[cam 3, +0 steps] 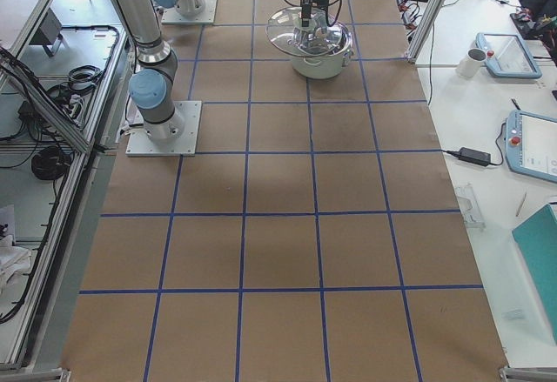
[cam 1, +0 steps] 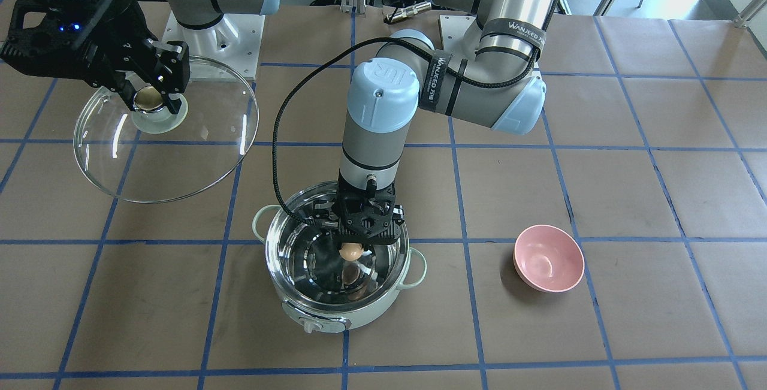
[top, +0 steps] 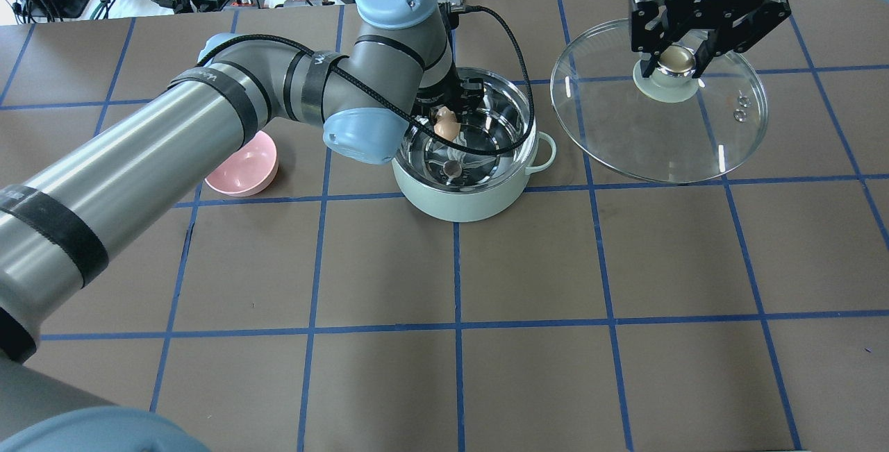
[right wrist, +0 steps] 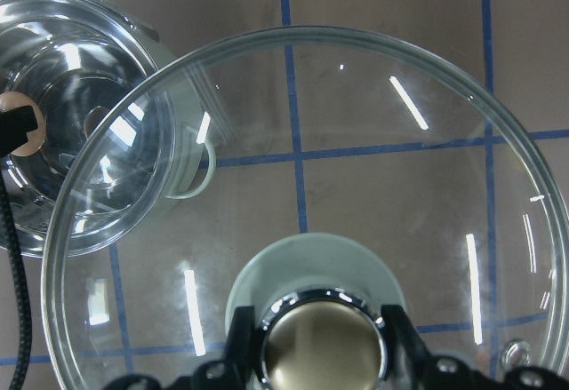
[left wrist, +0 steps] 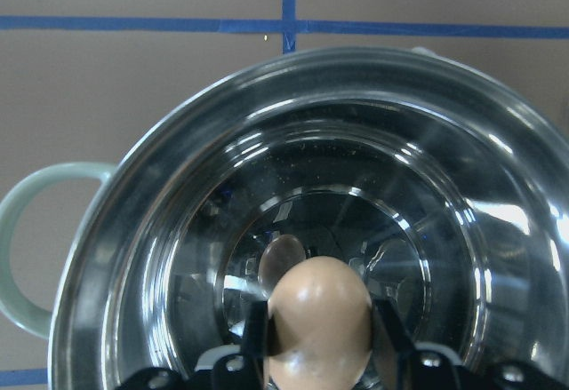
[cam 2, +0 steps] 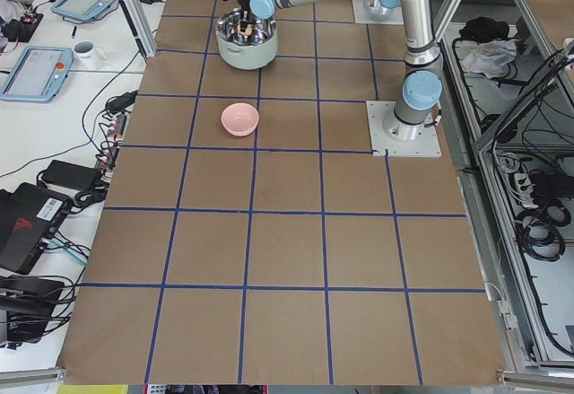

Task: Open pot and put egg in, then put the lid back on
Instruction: 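Carry the egg over the open pot with the left gripper, then lower the egg into the pot and open the left gripper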

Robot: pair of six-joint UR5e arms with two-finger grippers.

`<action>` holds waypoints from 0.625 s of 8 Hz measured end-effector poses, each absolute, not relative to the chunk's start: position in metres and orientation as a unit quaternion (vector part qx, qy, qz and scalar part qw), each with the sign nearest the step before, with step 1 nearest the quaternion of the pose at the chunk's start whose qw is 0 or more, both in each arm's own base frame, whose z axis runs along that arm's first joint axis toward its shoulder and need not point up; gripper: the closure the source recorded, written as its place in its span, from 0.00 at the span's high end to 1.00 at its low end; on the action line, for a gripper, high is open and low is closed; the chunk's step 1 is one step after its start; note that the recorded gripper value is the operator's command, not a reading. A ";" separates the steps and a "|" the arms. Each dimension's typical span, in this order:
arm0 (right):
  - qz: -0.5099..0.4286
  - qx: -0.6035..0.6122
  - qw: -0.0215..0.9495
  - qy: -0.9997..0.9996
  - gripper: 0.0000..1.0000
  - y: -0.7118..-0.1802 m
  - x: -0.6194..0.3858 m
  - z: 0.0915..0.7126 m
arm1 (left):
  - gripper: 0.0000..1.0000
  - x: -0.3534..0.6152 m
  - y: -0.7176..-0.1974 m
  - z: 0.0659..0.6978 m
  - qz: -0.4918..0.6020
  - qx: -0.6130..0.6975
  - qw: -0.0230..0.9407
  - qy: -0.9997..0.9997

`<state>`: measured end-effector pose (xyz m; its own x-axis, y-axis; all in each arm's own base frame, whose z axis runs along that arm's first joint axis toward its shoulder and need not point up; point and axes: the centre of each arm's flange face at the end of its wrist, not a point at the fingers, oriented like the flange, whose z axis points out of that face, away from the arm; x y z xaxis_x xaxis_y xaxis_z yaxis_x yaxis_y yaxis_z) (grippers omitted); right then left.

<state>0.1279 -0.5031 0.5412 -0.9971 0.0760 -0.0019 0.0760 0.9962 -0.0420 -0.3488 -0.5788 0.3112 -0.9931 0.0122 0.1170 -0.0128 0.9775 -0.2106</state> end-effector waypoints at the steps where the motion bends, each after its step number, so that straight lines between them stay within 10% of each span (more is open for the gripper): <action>1: -0.021 0.038 0.000 0.999 0.22 -0.503 0.128 0.541 | 0.00 -0.351 -0.581 0.299 0.096 -0.001 0.059 -0.994; 5: -0.020 0.038 0.000 0.999 0.22 -0.503 0.128 0.541 | 0.00 -0.353 -0.584 0.260 0.066 0.000 0.053 -0.996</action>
